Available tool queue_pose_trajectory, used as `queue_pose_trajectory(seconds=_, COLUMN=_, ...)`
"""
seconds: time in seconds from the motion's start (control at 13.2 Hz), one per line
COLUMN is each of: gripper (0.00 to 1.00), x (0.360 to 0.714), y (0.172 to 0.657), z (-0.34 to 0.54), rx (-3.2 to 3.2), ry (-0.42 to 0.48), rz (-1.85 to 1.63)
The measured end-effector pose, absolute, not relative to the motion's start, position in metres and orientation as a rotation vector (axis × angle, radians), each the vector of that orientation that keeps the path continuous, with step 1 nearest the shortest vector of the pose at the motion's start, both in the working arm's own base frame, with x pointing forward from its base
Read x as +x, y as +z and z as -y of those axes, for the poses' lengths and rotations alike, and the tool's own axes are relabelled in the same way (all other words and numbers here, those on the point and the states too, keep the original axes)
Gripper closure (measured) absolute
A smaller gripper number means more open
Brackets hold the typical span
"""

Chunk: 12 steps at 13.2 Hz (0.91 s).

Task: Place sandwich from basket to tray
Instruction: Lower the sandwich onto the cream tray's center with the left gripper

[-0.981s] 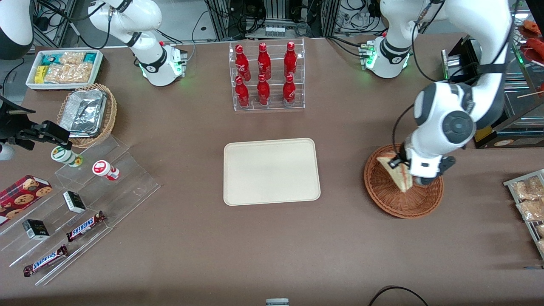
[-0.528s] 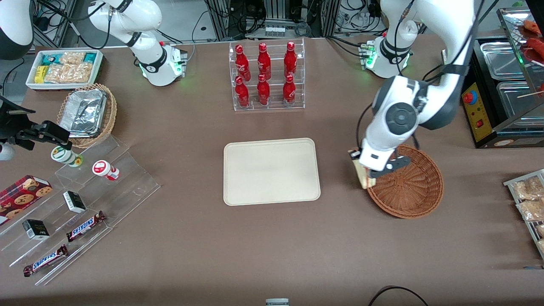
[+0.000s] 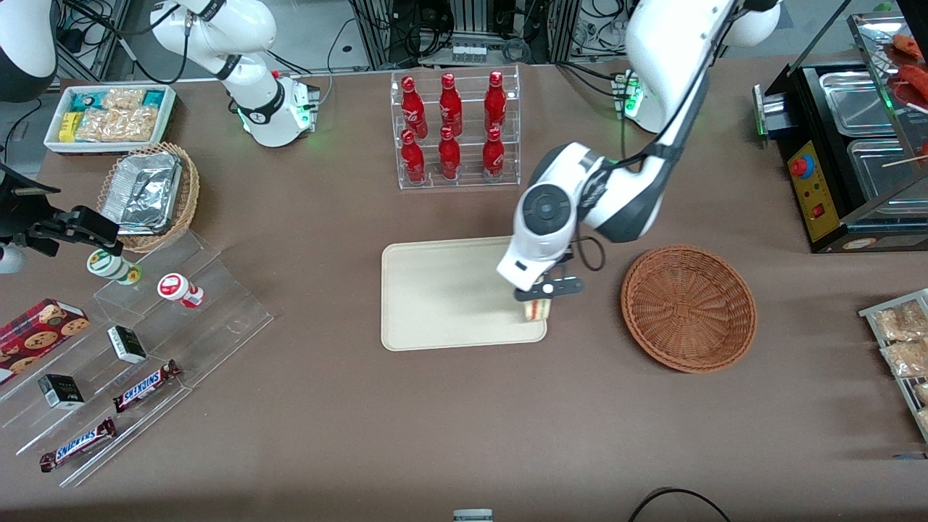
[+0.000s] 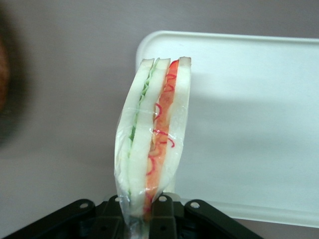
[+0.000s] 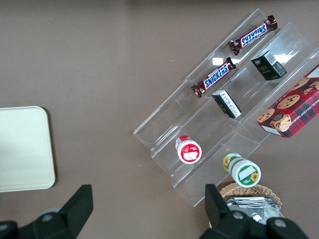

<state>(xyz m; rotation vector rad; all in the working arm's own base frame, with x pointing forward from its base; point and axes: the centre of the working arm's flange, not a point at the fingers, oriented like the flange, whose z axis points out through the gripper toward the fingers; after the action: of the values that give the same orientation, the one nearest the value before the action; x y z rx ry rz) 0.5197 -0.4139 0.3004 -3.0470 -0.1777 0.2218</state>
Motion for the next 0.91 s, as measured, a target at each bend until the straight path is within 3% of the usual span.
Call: queue_pose_trajectory(seconds=0.91, gripper=0.85, x=0.508, y=0.251, z=0.520, rx=-3.131, ry=0.176, rz=0.255)
